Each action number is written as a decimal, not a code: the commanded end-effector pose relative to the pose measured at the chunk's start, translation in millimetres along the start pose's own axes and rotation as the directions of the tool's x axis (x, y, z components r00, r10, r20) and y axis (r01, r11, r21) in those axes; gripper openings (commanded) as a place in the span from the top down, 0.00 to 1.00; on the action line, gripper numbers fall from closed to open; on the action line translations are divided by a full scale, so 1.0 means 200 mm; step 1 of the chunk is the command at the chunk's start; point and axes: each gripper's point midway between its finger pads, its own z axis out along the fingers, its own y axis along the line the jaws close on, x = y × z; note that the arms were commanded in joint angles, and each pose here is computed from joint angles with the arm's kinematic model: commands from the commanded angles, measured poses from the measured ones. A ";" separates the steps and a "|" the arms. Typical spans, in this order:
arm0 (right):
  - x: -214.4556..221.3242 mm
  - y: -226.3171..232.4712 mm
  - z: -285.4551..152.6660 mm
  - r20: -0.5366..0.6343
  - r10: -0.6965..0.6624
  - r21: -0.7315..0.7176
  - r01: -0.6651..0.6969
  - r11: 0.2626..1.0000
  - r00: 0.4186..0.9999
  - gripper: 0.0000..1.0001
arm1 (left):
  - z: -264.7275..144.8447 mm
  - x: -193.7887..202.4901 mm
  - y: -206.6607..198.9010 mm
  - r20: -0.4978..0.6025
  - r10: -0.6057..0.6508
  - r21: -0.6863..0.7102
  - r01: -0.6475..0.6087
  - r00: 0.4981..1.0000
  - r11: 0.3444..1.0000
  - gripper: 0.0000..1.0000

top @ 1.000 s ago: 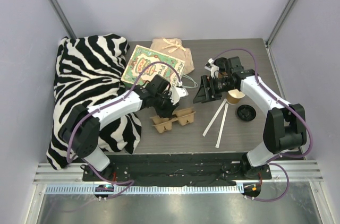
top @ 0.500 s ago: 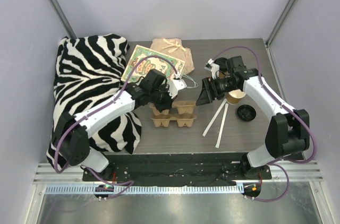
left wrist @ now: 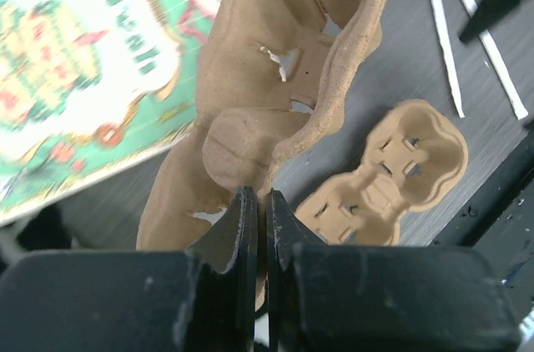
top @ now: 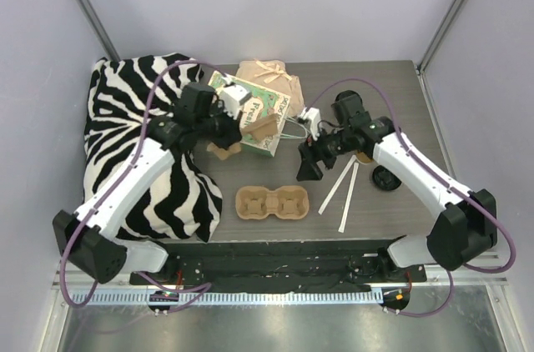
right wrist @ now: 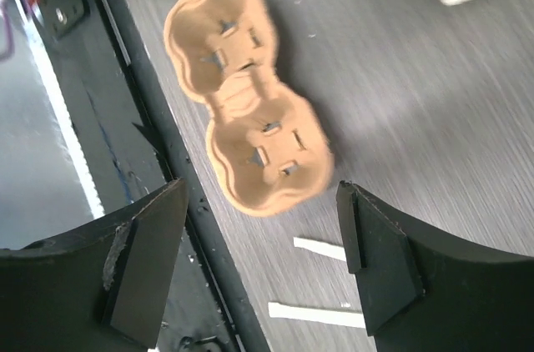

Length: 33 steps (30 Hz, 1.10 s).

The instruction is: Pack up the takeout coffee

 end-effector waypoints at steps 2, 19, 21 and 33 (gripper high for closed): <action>0.00 0.06 0.11 -0.023 -0.177 0.060 0.178 0.982 0.984 0.22 | -0.27 -0.01 0.06 0.034 -0.152 -0.066 0.154 0.988 0.986 1.00; 0.15 -0.16 0.53 -0.285 -0.436 -0.030 0.447 0.894 0.854 0.20 | -0.44 0.01 0.24 0.133 -0.354 -0.140 0.371 0.926 0.918 1.00; 0.20 -0.13 0.56 -0.298 -0.443 -0.057 0.448 0.892 0.845 0.20 | -0.44 0.00 0.25 0.137 -0.348 -0.145 0.367 0.927 0.919 1.00; 0.24 -0.06 0.45 -0.319 -0.427 0.005 0.452 0.892 0.846 0.74 | -0.42 -0.02 0.28 0.143 -0.339 -0.156 0.359 0.930 0.920 1.00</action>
